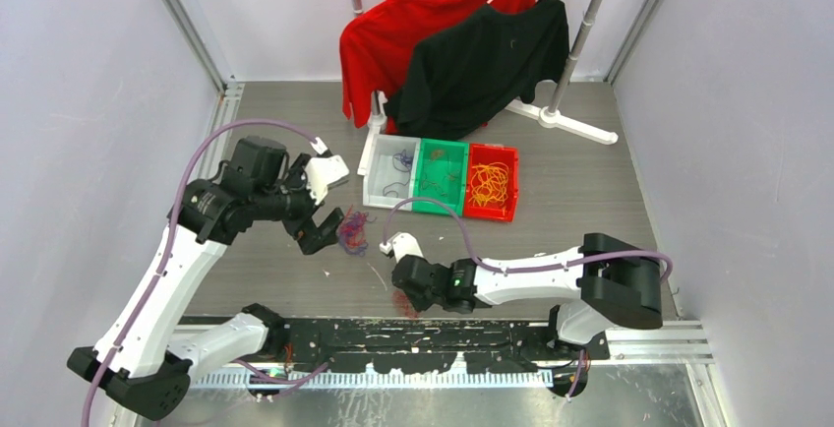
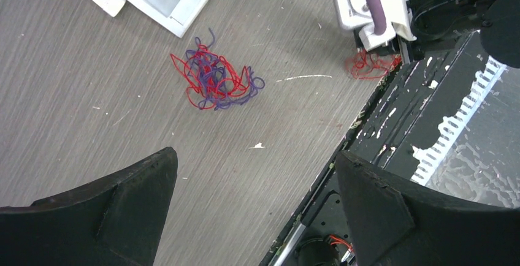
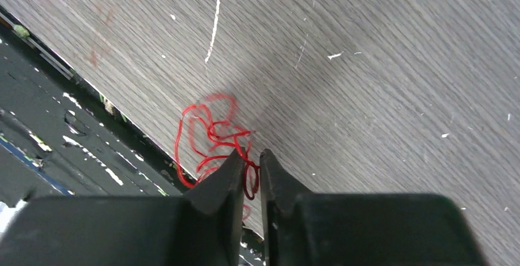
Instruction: Untangle the cables
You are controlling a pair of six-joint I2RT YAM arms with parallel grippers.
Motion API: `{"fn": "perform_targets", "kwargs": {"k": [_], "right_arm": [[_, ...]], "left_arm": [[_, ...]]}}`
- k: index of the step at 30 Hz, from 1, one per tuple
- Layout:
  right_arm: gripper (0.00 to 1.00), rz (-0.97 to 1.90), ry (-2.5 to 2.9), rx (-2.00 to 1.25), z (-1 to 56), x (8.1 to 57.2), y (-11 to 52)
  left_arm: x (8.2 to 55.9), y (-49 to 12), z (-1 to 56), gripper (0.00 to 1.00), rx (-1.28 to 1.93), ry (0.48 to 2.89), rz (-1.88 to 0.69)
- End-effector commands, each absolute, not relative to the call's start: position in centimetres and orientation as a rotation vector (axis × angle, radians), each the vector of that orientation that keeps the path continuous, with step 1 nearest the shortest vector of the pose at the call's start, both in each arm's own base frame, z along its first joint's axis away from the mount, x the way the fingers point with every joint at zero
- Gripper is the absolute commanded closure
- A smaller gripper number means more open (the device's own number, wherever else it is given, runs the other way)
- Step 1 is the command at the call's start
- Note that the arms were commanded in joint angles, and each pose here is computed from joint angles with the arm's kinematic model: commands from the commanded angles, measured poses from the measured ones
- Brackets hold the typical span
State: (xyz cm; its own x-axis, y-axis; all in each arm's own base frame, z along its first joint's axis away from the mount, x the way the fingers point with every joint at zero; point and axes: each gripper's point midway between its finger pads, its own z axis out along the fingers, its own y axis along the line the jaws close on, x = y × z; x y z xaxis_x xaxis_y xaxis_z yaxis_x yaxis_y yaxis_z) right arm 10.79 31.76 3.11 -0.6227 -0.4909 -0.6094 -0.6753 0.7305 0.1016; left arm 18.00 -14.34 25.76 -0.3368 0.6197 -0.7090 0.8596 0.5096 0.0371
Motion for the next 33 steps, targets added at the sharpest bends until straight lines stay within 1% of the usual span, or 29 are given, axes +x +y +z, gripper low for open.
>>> {"fn": "perform_targets", "kwargs": {"k": [1, 3, 4, 10, 16, 20, 26, 27, 28, 31, 32, 33], "right_arm": [[0.89, 0.489, 2.288, -0.793, 5.8, 12.1, 33.0], [0.97, 0.48, 2.259, -0.752, 7.5, 13.1, 32.5], [0.99, 0.482, 2.246, -0.731, 8.5, 13.7, 32.3], [0.99, 0.43, 2.184, -0.563, 14.7, 18.8, 28.9], [0.99, 0.218, 2.106, -0.267, 19.6, 27.2, 22.9], [0.99, 0.076, 2.1, -0.144, 20.2, 31.9, 20.6], [0.99, -0.043, 2.116, -0.108, 19.0, 37.1, 20.4], [0.97, -0.041, 2.118, -0.102, 18.8, 37.7, 20.6], [0.93, -0.045, 2.122, -0.092, 18.5, 38.4, 20.7], [0.68, -0.093, 2.116, -0.042, 18.6, 40.0, 20.4], [0.55, -0.116, 2.118, -0.03, 18.5, 40.2, 20.2], [0.45, -0.105, 2.114, -0.029, 19.0, 40.4, 20.5]], "left_arm": [[18.6, -14.1, 25.9, 0.0, 1.182, 2.047, -0.428], [18.8, -13.9, 25.5, 0.0, 1.169, 2.065, -0.428], [19.0, -13.8, 25.4, 0.0, 1.16, 2.076, -0.427], [20.5, -12.7, 24.5, 0.0, 1.077, 2.17, -0.424], [21.7, -12.1, 22.9, 0.01, 0.987, 2.301, -0.433], [22.9, -11.7, 21.4, 0.0, 0.924, 2.358, -0.441], [24.2, -11.1, 19.9, 0.01, 0.857, 2.369, -0.431], [24.3, -11.1, 19.8, 0.01, 0.854, 2.371, -0.434], [24.4, -11.0, 19.7, 0.01, 0.852, 2.374, -0.435], [24.5, -10.8, 19.2, 0.01, 0.855, 2.385, -0.432], [24.6, -10.6, 19.0, 0.0, 0.856, 2.389, -0.432], [24.6, -10.5, 18.6, 0.0, 0.858, 2.399, -0.44]]}}
